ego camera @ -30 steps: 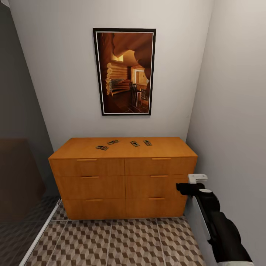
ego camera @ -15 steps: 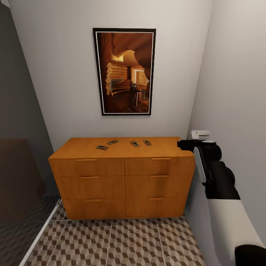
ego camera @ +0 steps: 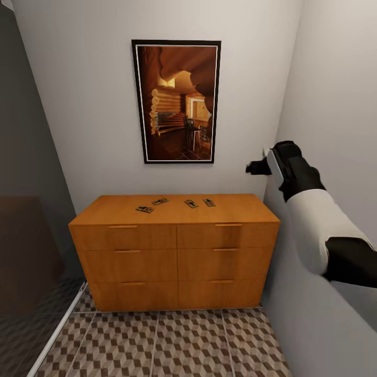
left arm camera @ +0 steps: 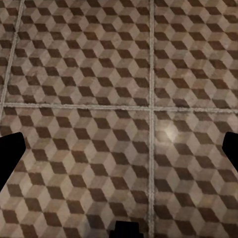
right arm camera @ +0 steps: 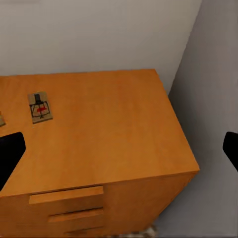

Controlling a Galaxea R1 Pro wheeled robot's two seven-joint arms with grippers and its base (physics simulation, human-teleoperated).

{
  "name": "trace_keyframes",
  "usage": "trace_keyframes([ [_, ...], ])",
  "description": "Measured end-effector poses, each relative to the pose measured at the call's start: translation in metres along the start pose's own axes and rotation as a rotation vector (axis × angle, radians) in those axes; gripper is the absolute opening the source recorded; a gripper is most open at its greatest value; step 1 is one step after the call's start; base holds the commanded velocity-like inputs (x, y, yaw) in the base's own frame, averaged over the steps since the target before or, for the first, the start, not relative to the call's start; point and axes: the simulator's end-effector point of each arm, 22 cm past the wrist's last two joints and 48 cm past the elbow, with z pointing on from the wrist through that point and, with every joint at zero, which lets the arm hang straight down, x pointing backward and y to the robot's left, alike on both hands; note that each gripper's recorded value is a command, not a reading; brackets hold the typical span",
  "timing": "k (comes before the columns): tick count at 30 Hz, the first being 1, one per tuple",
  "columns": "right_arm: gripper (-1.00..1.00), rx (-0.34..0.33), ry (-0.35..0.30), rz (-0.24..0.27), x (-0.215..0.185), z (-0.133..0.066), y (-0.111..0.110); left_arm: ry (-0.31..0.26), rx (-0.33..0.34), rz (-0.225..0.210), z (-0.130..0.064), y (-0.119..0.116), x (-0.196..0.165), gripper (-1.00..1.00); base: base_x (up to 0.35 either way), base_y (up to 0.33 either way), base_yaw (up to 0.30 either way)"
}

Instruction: Take the four mousetraps from the cabinet in the bathroom and place them on the bathroom floor. Make sure all four end up on the same floor surface, and ensure that at least two of them are either under or directly next to the same bathroom sink.

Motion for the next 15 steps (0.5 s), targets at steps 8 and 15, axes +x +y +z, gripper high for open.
trace_keyframes([
  [8, 1.00, -0.057, 0.066, -0.021, -0.009, -0.001, 0.036, 0.076, -0.001, 0.009, -0.007, 0.002, 0.035, 1.00, 0.000, 0.000, 0.000],
  [15, 1.00, -0.115, 0.126, -0.064, 0.015, 0.003, 0.086, 0.205, -0.027, 0.040, -0.024, 0.028, 0.093, 1.00, 0.000, 0.000, 0.000],
])
